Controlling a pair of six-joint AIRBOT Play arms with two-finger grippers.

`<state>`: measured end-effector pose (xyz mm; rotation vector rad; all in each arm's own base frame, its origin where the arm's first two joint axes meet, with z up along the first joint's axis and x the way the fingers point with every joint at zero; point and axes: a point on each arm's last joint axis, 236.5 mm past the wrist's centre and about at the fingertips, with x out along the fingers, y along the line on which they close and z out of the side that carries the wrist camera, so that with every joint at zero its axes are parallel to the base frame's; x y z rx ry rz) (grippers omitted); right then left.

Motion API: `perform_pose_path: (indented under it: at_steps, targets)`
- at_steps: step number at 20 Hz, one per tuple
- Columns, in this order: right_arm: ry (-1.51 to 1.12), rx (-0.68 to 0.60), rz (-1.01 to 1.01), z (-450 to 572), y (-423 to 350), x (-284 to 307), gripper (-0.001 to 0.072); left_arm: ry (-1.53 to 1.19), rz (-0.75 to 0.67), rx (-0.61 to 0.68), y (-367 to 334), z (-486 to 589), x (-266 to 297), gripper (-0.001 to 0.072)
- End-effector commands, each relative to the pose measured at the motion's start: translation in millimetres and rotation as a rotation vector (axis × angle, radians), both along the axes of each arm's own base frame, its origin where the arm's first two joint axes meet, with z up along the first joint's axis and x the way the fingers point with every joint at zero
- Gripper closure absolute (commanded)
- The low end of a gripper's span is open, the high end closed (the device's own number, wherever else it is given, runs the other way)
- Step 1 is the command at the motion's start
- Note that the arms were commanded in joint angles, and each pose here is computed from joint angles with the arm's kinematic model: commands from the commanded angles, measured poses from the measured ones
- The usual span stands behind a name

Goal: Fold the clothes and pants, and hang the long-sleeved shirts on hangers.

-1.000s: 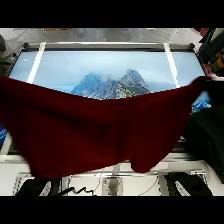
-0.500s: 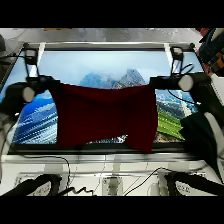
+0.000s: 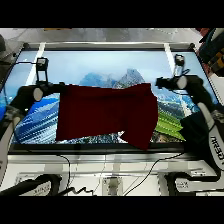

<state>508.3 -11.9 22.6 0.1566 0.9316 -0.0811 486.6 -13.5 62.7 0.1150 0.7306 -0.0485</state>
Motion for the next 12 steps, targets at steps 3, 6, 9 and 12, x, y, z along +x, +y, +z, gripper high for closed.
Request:
perform_pose_path:
  at_steps: [3, 6, 9, 12]
  targets:
    - [0.44, 0.195, 0.106, -43.7, -55.7, -119.9, 0.0369, 0.153, 0.088, 0.087, 58.8, 33.6, -77.9, 0.0007]
    - [0.425, 0.522, 0.17, -52.1, -19.7, -144.5, 0.0366, 0.341, 0.135, 0.107, 93.9, 12.1, -121.7, 0.0016]
    - [0.444, 0.628, 0.154, -84.2, 0.3, -166.2, 0.0357, 0.447, 0.183, 0.006, 114.6, -17.0, -147.2, 0.0058]
    - [0.392, 0.762, 0.138, -102.5, 33.9, -167.4, 0.0231, 0.533, 0.244, -0.125, 125.8, -44.2, -169.5, 0.0058]
